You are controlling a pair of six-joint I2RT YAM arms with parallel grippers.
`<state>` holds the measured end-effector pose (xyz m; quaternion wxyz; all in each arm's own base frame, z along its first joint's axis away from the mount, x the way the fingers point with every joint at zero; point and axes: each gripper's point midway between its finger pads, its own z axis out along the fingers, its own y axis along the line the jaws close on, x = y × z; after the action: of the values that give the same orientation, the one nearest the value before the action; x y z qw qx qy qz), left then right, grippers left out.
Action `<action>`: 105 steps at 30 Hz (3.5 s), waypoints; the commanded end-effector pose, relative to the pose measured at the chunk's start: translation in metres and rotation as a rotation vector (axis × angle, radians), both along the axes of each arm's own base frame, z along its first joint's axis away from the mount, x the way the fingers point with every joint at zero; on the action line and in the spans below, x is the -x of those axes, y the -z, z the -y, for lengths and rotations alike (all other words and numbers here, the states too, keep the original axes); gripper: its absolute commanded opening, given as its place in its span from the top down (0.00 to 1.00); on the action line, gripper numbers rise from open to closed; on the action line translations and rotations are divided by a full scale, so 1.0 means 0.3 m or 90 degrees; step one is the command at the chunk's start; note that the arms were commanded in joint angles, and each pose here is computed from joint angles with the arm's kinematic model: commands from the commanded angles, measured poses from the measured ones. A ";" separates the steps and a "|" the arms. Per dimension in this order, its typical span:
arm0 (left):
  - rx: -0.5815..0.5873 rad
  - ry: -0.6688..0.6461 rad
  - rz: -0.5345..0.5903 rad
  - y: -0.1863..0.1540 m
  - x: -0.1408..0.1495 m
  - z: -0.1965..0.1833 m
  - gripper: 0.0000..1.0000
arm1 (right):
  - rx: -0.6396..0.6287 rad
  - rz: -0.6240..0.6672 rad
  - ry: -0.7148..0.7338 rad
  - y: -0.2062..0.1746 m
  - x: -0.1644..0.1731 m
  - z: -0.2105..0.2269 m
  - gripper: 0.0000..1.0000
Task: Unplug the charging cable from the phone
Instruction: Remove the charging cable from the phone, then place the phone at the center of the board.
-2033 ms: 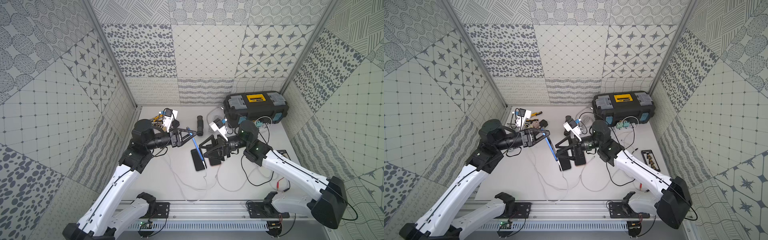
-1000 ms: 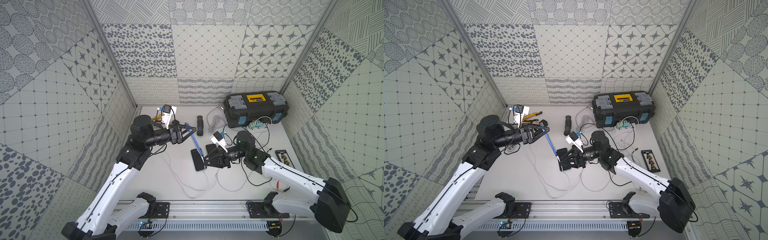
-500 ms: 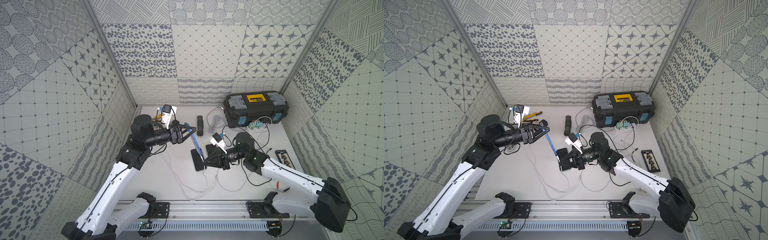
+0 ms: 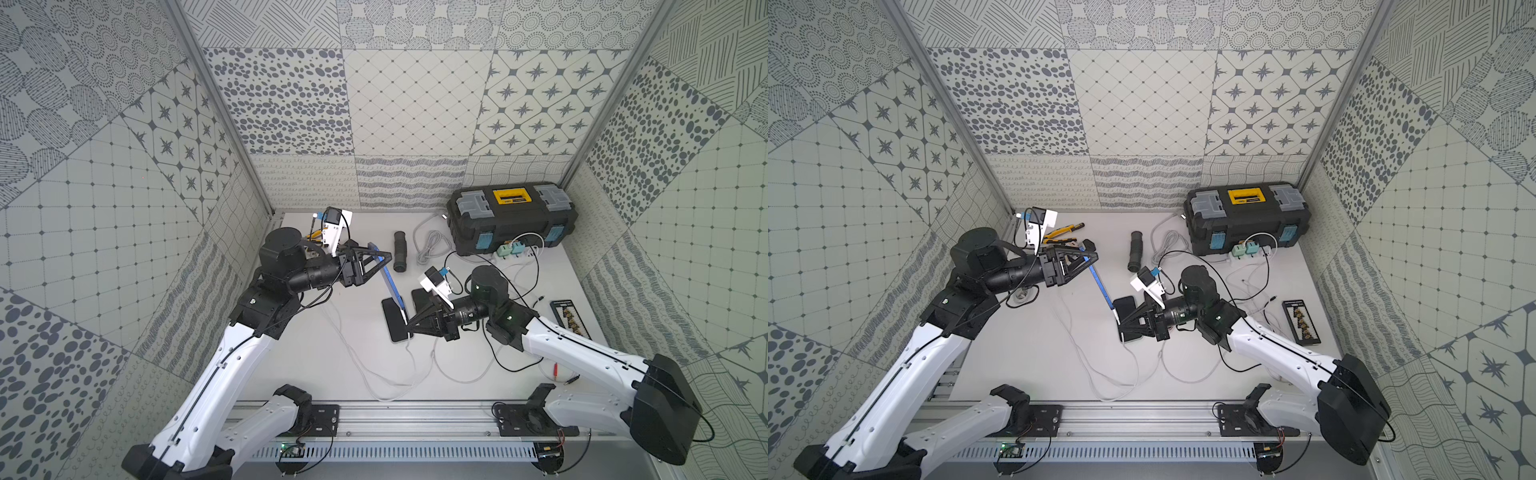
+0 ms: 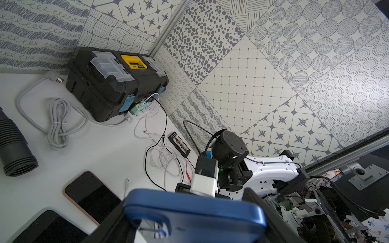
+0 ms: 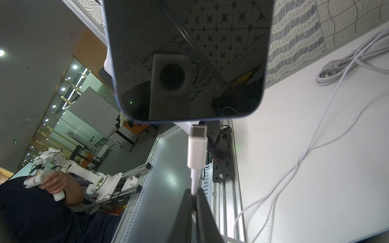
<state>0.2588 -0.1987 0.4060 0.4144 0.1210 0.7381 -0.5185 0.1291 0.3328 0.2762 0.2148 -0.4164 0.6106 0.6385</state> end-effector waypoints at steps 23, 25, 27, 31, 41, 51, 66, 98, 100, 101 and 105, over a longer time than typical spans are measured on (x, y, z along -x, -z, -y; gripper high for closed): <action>-0.005 -0.014 0.080 -0.075 0.018 -0.028 1.00 | 0.208 -0.090 0.149 0.298 -0.082 0.034 0.96; -0.007 -0.016 0.083 -0.076 0.019 -0.030 1.00 | 0.234 -0.112 0.148 0.338 -0.067 0.038 0.94; -0.009 -0.017 0.082 -0.075 0.019 -0.031 1.00 | 0.268 -0.130 0.151 0.383 -0.046 0.044 0.92; -0.012 -0.020 0.078 -0.067 0.015 -0.031 1.00 | 0.359 -0.150 0.226 0.480 -0.051 0.101 0.94; -0.016 -0.021 0.076 -0.059 0.007 -0.030 1.00 | 0.397 -0.174 0.456 0.559 -0.111 0.273 0.94; -0.011 -0.004 0.067 -0.044 0.003 -0.018 1.00 | 0.343 -0.126 0.448 0.417 -0.155 0.221 0.76; 0.009 0.067 0.121 -0.066 0.061 0.012 1.00 | 0.144 -0.019 0.233 -0.052 -0.123 0.068 0.37; 0.057 0.176 0.159 -0.106 0.164 0.043 1.00 | 0.031 0.086 0.023 -0.313 -0.068 -0.079 0.03; 0.056 0.175 0.162 -0.106 0.166 0.041 1.00 | 0.030 0.091 0.014 -0.311 -0.063 -0.089 0.03; 0.055 0.174 0.161 -0.104 0.165 0.041 1.00 | 0.028 0.095 0.008 -0.312 -0.058 -0.094 0.03; 0.053 0.171 0.158 -0.098 0.162 0.041 1.00 | 0.025 0.104 -0.006 -0.313 -0.045 -0.113 0.03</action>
<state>0.2156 -0.2124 0.4211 0.4106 0.2385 0.6627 -0.5791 0.1448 0.3619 0.3551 0.2290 -0.4529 0.6277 0.5903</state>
